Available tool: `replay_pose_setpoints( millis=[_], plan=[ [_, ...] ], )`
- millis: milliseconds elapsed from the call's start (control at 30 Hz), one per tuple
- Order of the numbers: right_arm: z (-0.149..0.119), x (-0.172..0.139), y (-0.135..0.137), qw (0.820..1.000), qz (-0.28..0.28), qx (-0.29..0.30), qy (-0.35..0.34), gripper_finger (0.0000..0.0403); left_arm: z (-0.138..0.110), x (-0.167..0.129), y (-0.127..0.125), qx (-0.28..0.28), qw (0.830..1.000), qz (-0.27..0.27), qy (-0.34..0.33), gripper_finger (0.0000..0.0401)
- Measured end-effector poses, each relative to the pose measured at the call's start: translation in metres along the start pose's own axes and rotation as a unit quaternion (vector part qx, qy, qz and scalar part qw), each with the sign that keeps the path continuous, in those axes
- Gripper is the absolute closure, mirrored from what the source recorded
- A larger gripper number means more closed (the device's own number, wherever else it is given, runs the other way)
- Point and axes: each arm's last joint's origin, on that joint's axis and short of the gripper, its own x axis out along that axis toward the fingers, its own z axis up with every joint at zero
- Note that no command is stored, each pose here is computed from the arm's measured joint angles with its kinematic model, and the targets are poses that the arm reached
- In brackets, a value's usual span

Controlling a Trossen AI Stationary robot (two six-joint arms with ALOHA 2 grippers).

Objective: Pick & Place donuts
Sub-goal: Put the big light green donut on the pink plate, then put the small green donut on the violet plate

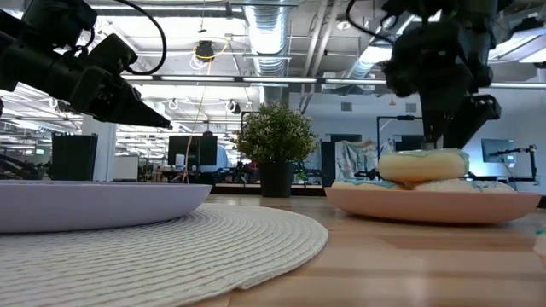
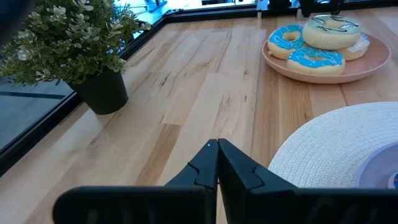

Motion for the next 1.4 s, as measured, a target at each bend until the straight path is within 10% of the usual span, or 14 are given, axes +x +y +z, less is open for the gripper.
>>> replay_pose_setpoints(
  millis=[767, 1400],
  plan=[
    [-0.059, -0.042, 0.013, 0.994, 0.033, 0.012, -0.104, 0.0163, 0.000, 0.000, 0.000, 0.002, 1.000, -0.005, 0.000, 0.0401],
    [-0.093, -0.008, -0.022, 0.964, -0.043, -0.133, -0.227, 0.0163, 0.025, 0.000, -0.016, -0.054, 0.990, -0.121, -0.043, 0.0401]
  ],
)
